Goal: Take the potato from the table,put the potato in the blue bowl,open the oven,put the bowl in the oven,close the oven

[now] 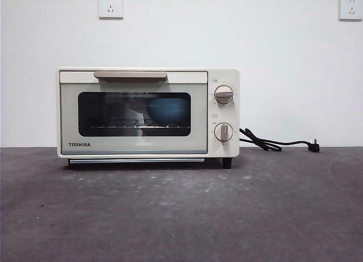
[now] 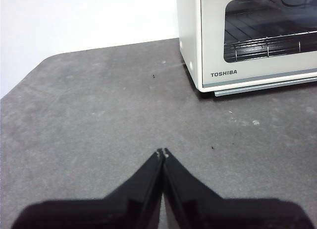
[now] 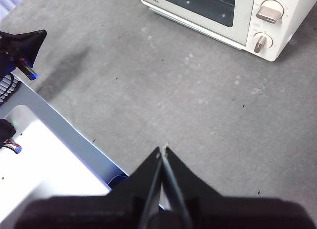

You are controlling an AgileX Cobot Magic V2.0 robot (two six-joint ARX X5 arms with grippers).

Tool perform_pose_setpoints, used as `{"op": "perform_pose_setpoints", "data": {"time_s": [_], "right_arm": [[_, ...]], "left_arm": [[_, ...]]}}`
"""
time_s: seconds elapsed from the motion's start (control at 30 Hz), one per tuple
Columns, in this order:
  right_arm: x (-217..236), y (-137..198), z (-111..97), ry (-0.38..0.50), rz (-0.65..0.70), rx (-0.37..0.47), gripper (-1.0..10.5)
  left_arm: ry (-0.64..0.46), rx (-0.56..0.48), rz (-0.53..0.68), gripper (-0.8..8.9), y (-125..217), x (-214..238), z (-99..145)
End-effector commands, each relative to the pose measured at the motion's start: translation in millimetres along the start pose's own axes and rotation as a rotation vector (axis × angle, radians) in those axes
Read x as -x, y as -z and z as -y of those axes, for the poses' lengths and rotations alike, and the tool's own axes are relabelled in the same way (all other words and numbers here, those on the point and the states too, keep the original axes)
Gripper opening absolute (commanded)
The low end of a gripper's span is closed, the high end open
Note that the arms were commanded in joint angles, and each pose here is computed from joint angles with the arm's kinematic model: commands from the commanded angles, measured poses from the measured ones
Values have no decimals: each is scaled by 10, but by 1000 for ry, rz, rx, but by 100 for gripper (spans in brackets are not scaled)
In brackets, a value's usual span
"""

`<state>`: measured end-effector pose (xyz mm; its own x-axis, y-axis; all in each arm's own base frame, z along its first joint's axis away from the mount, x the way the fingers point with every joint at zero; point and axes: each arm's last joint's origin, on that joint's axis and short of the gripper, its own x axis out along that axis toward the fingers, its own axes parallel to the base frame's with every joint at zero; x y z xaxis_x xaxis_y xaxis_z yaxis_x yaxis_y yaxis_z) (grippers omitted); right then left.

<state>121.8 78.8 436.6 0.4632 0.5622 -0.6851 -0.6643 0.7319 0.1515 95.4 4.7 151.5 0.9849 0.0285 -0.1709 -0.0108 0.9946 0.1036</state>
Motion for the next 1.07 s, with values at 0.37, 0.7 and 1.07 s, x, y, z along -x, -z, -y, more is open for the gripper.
{"op": "perform_pose_setpoints", "data": {"time_s": [0.37, 0.7, 1.07], "right_arm": [[12, 2, -4, 2, 5, 3, 3], [188, -54, 87, 102, 199, 30, 3], [232, 486, 250, 260, 641, 48, 3]], "left_arm": [[-4, 12, -11, -4, 38, -12, 1], [-4, 12, -11, -4, 38, -12, 1], [-4, 12, -11, -4, 38, -12, 1]]}}
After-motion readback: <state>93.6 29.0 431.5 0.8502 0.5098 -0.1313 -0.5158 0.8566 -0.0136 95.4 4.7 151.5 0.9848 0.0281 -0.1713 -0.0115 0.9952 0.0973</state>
